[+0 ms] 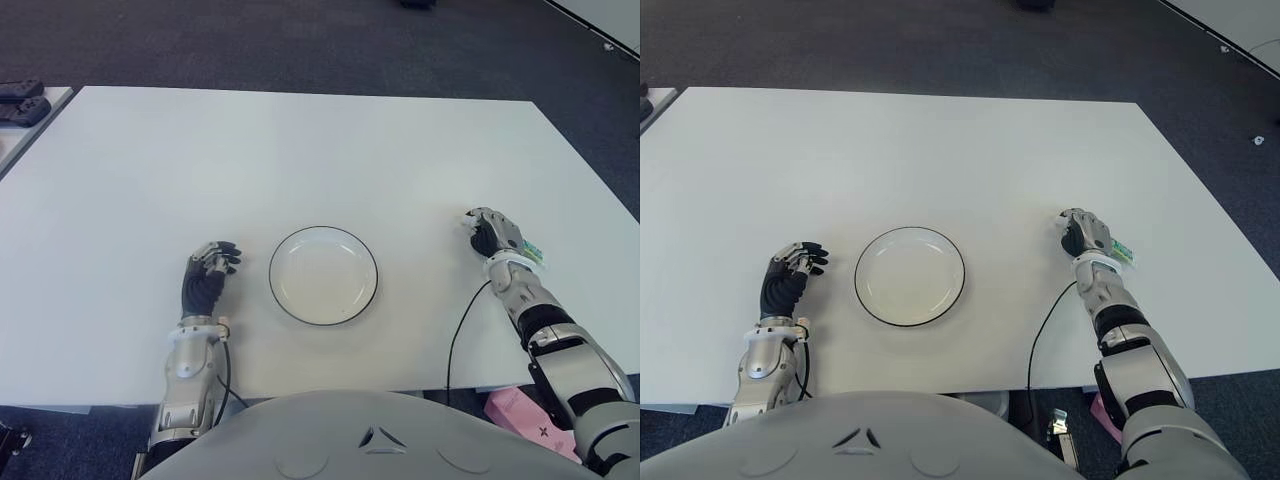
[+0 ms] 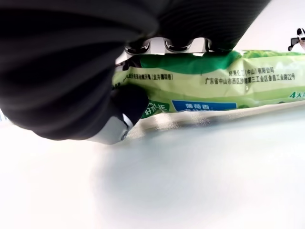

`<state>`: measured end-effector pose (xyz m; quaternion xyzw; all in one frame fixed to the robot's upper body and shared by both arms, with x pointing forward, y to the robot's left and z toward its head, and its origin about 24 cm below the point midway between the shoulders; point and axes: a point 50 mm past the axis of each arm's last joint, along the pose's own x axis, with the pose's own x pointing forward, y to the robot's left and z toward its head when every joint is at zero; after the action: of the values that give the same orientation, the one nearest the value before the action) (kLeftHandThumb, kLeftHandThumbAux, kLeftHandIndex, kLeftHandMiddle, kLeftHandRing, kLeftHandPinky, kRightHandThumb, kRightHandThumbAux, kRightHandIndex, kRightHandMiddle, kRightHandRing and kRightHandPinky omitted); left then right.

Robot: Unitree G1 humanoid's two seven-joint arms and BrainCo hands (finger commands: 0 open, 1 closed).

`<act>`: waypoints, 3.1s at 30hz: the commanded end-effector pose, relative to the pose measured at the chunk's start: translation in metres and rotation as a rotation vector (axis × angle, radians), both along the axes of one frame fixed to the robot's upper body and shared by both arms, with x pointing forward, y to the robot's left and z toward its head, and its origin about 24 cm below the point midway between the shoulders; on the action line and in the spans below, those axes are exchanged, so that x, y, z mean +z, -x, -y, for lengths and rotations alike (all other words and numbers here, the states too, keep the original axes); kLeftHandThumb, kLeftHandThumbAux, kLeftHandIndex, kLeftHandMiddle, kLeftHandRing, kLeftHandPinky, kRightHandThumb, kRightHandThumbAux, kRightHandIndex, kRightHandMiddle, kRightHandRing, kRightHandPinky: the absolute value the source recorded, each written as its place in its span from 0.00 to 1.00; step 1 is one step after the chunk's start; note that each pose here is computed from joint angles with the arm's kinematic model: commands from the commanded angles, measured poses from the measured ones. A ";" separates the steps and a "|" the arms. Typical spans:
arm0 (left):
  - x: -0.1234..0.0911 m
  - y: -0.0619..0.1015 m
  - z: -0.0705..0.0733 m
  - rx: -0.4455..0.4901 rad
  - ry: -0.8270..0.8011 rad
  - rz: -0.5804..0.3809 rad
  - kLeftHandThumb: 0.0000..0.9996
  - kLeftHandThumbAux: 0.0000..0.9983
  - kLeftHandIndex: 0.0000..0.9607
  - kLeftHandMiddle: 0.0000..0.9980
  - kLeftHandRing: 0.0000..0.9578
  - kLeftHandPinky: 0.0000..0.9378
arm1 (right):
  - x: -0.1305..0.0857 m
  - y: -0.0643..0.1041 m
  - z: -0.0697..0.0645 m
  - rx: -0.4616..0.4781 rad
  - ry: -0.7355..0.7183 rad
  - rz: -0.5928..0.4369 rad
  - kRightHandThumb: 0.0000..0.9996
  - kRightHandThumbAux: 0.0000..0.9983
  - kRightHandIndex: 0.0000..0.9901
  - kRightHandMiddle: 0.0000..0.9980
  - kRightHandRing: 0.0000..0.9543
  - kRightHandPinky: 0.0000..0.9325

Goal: Put the toothpaste on the table into the plate.

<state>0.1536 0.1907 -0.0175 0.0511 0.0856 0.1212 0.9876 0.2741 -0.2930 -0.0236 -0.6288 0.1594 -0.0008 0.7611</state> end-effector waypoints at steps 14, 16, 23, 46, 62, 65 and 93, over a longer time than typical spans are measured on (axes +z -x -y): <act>-0.007 0.002 0.000 0.001 0.008 -0.055 0.84 0.68 0.44 0.47 0.52 0.52 | -0.034 0.033 -0.020 0.034 -0.141 -0.158 1.00 0.66 0.43 0.49 0.50 0.54; -0.007 0.002 0.000 0.003 0.009 -0.056 0.84 0.68 0.43 0.47 0.52 0.52 | -0.031 0.032 -0.021 0.035 -0.163 -0.136 1.00 0.66 0.43 0.49 0.50 0.55; -0.007 0.001 0.000 0.005 0.012 -0.056 0.84 0.68 0.43 0.47 0.51 0.52 | -0.016 0.023 -0.026 0.045 -0.205 -0.049 1.00 0.66 0.43 0.48 0.50 0.55; -0.006 -0.003 0.004 -0.011 0.018 -0.040 0.84 0.68 0.44 0.46 0.52 0.52 | 0.078 0.018 -0.074 0.330 -0.301 0.347 1.00 0.66 0.46 0.44 0.52 0.53; -0.009 -0.007 0.008 -0.015 0.032 -0.032 0.84 0.68 0.45 0.46 0.52 0.52 | 0.129 0.019 -0.128 0.581 -0.458 0.474 1.00 0.66 0.46 0.45 0.50 0.55; -0.009 -0.008 0.008 -0.016 0.029 -0.030 0.84 0.68 0.45 0.46 0.52 0.52 | 0.133 0.019 -0.142 0.632 -0.501 0.481 1.00 0.66 0.45 0.44 0.51 0.58; -0.012 -0.010 0.012 0.000 0.033 -0.021 0.84 0.68 0.46 0.46 0.51 0.52 | 0.131 0.041 -0.217 1.072 -0.628 0.202 1.00 0.67 0.39 0.44 0.56 0.60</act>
<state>0.1679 0.1813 -0.0198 0.0367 0.0697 0.1173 0.9900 0.2330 -0.0806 0.1063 -0.3668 -0.2517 0.3481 0.8252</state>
